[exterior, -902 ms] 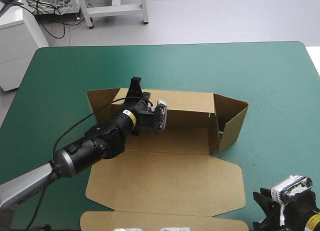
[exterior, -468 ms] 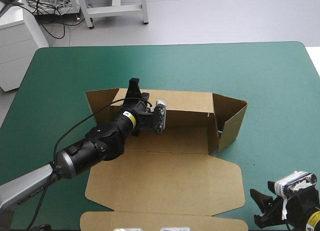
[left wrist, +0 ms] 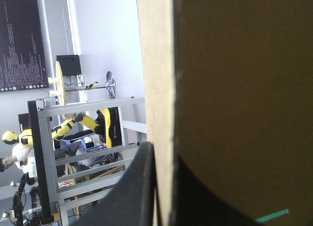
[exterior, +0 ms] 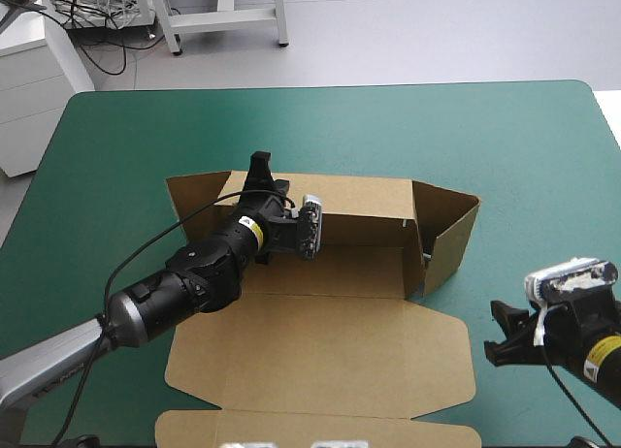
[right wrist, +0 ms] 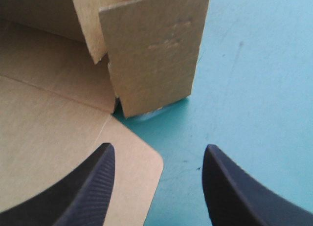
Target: Fold the box
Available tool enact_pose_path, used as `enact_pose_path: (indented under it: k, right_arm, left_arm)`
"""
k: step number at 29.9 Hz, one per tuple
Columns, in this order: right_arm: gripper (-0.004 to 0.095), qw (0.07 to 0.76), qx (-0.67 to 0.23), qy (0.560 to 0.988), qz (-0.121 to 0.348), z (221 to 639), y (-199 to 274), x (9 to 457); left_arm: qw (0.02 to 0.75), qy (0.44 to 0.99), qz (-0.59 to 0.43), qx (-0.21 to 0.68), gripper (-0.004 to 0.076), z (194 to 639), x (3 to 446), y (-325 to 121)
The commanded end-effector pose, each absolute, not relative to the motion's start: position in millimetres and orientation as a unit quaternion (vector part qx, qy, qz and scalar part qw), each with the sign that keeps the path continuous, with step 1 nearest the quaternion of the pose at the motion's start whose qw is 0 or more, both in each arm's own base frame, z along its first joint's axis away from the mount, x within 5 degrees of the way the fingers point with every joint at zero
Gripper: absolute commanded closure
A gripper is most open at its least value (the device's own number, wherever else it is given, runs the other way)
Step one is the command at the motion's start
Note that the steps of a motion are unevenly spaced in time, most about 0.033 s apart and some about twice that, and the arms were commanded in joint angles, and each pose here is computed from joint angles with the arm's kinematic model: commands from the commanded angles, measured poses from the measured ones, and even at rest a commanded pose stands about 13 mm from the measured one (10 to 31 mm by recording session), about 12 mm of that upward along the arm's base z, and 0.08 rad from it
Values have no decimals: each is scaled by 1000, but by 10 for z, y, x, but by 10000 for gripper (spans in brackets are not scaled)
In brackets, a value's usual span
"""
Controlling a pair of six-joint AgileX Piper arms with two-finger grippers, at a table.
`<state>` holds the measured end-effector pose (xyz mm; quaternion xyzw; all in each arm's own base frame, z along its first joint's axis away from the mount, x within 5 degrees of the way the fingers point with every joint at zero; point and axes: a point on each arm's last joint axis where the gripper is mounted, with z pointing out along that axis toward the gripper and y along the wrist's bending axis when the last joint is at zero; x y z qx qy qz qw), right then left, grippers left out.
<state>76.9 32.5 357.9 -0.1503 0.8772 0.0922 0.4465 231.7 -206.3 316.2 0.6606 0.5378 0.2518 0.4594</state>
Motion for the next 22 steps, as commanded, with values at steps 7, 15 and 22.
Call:
enact_pose_path:
  k: [7, 15, 22]
  right_arm:
    - [414, 515, -146, 844, 34, 4218, 519, 1270]
    - [414, 514, -153, 844, 13, 4534, 749, 1663]
    - [447, 479, -156, 864, -1, 4653, 825, 2130]
  left_arm:
    - [452, 568, 260, 637, 734, 3237, 2293, -1978]
    - [452, 568, 260, 637, 734, 3237, 2293, -1978]
    - [452, 569, 260, 636, 734, 3236, 2293, -1978]
